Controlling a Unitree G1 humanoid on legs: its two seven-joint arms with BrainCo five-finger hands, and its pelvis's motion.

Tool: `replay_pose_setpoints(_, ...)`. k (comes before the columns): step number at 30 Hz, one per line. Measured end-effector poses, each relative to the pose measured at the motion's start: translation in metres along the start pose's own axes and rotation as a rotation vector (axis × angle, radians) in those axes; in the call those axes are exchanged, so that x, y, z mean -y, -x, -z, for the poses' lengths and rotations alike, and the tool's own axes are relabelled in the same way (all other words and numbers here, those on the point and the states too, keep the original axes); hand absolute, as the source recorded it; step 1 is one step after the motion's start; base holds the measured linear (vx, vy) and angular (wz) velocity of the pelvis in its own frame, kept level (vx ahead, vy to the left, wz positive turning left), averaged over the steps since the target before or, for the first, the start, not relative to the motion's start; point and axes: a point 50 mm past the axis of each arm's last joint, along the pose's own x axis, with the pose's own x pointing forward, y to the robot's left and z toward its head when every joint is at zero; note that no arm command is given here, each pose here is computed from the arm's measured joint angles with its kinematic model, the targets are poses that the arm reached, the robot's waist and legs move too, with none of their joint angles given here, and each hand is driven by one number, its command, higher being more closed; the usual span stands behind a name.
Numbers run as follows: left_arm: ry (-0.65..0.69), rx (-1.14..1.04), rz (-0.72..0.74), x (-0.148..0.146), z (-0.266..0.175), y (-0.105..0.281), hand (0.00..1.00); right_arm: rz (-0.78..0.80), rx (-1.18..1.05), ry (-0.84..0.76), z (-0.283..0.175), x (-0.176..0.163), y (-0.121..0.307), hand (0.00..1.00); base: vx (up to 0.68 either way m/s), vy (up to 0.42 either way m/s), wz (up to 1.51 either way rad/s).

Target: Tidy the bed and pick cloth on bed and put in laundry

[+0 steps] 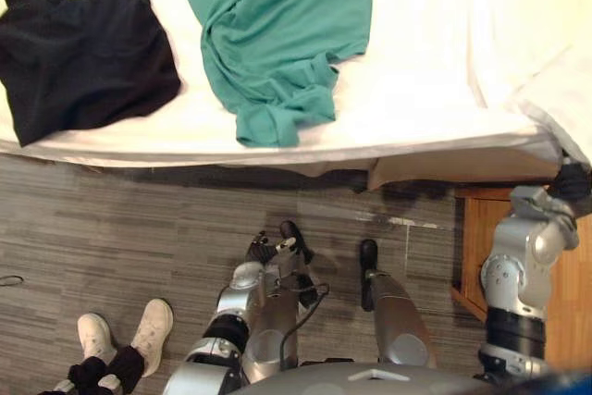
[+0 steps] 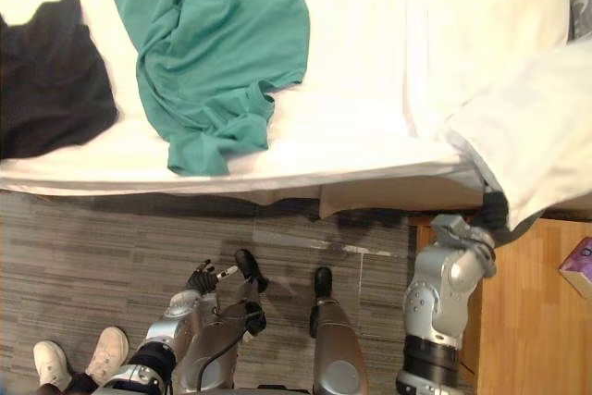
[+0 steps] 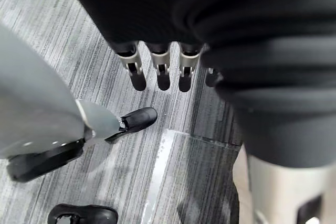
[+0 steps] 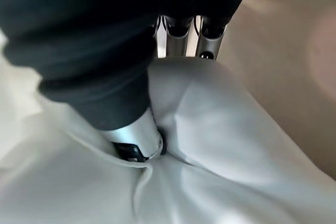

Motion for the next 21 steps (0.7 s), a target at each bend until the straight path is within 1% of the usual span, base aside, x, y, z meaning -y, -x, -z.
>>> replay_pose_setpoints(1, 0.018, -0.021, -0.002, -0.001, 0.007, 0.001, 0.0, 0.003, -0.03, -0.063, 0.004, 0.009, 0.005, 0.0, 0.09, -0.026, -0.1)
replay_pose_setpoints(3, 0.044, -0.05, -0.006, -0.003, 0.017, 0.003, 0.0, 0.025, -0.059, -0.131, 0.008, 0.021, 0.013, 0.0, 0.16, -0.046, -0.13)
replay_pose_setpoints(5, 0.051, -0.061, -0.004, -0.003, 0.023, 0.005, 0.0, 0.058, -0.074, -0.162, 0.011, 0.032, 0.02, 0.0, 0.17, -0.04, -0.15)
replay_pose_setpoints(6, 0.057, -0.071, 0.008, -0.002, 0.028, 0.006, 0.0, 0.103, -0.08, -0.158, 0.012, 0.044, 0.025, 0.0, 0.15, -0.02, -0.26)
replay_pose_setpoints(7, 0.07, -0.074, 0.018, -0.002, 0.031, 0.007, 0.0, 0.159, -0.081, -0.131, 0.011, 0.057, 0.03, 0.0, 0.15, -0.019, -0.25)
replay_pose_setpoints(9, 0.094, -0.08, 0.015, -0.003, 0.033, 0.008, 0.0, 0.235, -0.07, -0.098, 0.008, 0.072, 0.034, 0.0, 0.12, -0.017, -0.1)
replay_pose_setpoints(11, 0.101, -0.084, 0.018, -0.005, 0.036, 0.009, 0.0, 0.401, -0.05, -0.005, 0.0, 0.095, 0.043, 0.0, 0.14, -0.016, -0.15)
replay_pose_setpoints(16, 0.129, -0.097, 0.022, -0.006, 0.043, 0.011, 0.0, 0.642, 0.145, 0.07, -0.033, 0.121, 0.051, 0.0, 0.08, -0.01, -0.09)
replay_pose_setpoints(18, 0.137, -0.109, 0.017, -0.009, 0.051, 0.014, 0.0, 0.681, 0.207, 0.076, -0.043, 0.121, 0.054, 0.0, 0.07, -0.01, 0.0)
replay_pose_setpoints(19, 0.138, -0.107, 0.014, -0.01, 0.053, 0.015, 0.0, 0.661, 0.238, 0.064, -0.049, 0.117, 0.053, 1.0, 0.07, -0.009, 0.05)
replay_pose_setpoints(21, 0.133, -0.109, 0.015, -0.009, 0.055, 0.016, 0.0, 0.569, 0.291, 0.039, -0.057, 0.098, 0.05, 1.0, 0.04, -0.002, 0.13)
